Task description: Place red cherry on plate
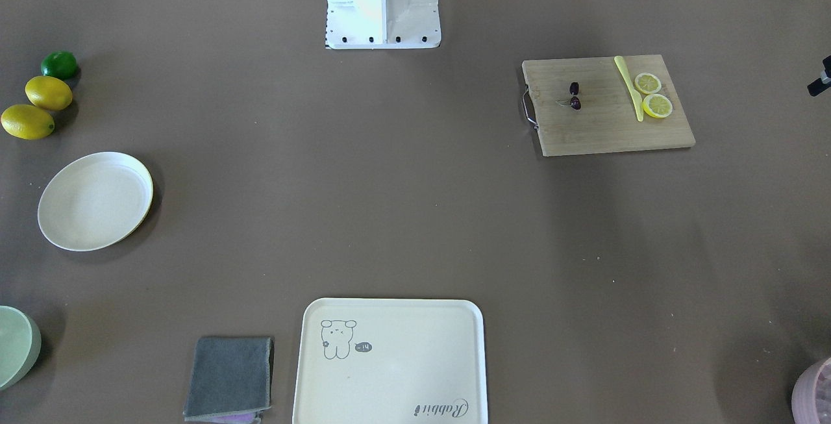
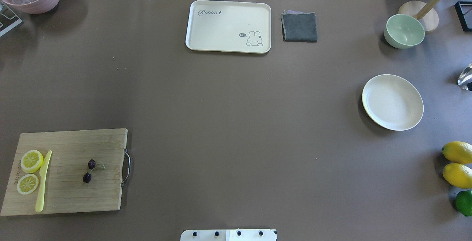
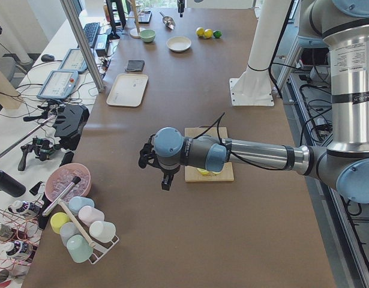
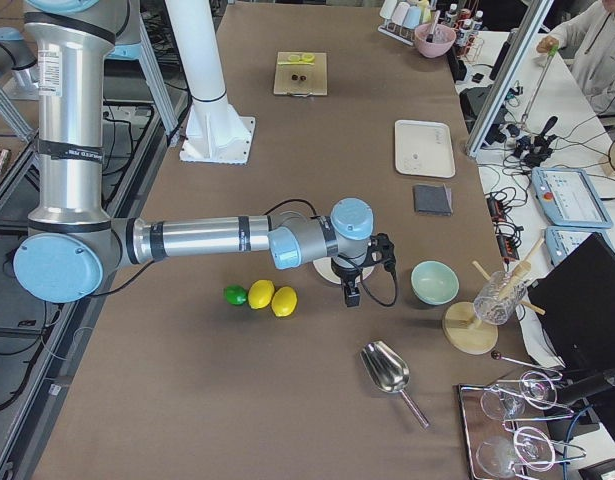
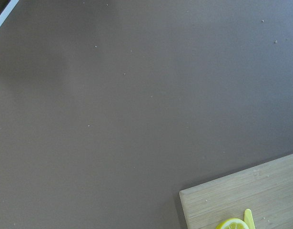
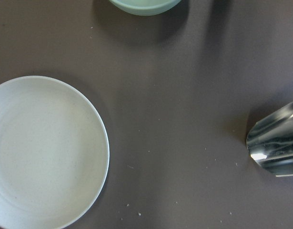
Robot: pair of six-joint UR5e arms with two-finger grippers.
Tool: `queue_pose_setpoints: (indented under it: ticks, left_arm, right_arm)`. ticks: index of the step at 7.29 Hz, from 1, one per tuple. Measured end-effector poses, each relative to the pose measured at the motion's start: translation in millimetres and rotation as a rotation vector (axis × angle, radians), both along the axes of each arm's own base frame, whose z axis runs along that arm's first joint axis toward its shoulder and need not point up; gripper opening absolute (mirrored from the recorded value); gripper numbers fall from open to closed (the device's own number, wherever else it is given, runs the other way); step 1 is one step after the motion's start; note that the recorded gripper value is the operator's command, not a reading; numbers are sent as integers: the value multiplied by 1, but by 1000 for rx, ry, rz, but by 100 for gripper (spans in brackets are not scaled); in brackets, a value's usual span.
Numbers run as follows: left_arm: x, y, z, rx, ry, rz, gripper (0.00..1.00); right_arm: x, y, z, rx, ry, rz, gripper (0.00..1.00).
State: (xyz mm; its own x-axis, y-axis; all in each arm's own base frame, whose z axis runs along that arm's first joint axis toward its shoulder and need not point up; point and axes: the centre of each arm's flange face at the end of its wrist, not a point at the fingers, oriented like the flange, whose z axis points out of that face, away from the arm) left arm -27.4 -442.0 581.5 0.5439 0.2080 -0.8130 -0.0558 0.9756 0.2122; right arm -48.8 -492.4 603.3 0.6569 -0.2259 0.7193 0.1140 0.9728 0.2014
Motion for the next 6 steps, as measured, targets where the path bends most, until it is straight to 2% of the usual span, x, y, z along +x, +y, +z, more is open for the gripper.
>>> queue_pose_setpoints:
  ticks: [2, 4, 6]
  left_arm:
    - [1, -1, -2, 12, 1, -4, 98]
    - [3, -1, -2, -6, 2, -13, 98]
    - [5, -2, -3, -13, 0, -17, 98]
  right_arm:
    - [-43, -23, 10, -31, -32, -5, 92]
    - [-82, -27, 12, -61, -51, -17, 89]
    - [-110, -31, 28, -63, -51, -48, 81]
